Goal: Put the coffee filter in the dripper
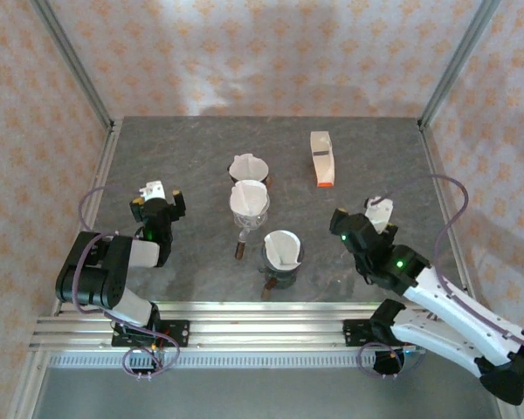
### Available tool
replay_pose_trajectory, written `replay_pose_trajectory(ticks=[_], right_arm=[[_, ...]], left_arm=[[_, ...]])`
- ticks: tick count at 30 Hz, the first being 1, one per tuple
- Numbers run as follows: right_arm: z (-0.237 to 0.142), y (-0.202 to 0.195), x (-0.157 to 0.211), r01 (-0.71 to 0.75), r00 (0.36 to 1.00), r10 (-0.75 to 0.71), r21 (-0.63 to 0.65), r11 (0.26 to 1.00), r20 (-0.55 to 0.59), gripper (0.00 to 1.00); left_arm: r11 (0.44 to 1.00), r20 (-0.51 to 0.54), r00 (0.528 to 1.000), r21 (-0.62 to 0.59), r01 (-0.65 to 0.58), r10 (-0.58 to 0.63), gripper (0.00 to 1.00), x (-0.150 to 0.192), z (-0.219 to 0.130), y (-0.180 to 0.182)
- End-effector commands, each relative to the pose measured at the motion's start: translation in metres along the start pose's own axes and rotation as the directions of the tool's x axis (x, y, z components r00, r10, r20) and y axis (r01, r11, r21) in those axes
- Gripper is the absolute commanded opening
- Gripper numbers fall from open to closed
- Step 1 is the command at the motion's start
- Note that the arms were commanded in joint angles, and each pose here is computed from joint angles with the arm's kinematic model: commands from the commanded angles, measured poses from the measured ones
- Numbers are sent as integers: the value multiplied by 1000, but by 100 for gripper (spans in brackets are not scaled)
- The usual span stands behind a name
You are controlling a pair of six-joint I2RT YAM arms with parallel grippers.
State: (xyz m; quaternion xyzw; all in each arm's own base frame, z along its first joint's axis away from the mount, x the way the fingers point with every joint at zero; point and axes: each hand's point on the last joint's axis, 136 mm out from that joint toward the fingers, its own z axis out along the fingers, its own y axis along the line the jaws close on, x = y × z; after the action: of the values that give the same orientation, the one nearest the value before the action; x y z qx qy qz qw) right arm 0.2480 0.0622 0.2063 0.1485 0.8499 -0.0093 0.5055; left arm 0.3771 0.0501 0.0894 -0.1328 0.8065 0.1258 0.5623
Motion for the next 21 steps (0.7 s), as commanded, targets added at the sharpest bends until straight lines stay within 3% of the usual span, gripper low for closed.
replay_pose_trajectory(ticks=[1, 5, 10, 16, 21], right_arm=[[17, -4, -37, 19, 989, -29, 68, 997, 146, 100], [50, -28, -49, 38, 973, -75, 169, 985, 218, 100], [101, -77, -33, 37, 981, -85, 262, 964, 175, 100], [137, -80, -21, 23, 971, -70, 200, 980, 230, 100], [163, -73, -15, 49, 974, -86, 178, 983, 209, 100]], left_arm=[[1000, 33, 999, 23, -14, 13, 100, -13, 2, -8], [1000, 33, 999, 22, -13, 12, 100, -13, 2, -8], [1000, 33, 999, 22, -11, 11, 100, -13, 2, -8], [1000, 33, 999, 23, -13, 12, 100, -13, 2, -8], [1000, 34, 999, 23, -13, 12, 100, -13, 2, -8]])
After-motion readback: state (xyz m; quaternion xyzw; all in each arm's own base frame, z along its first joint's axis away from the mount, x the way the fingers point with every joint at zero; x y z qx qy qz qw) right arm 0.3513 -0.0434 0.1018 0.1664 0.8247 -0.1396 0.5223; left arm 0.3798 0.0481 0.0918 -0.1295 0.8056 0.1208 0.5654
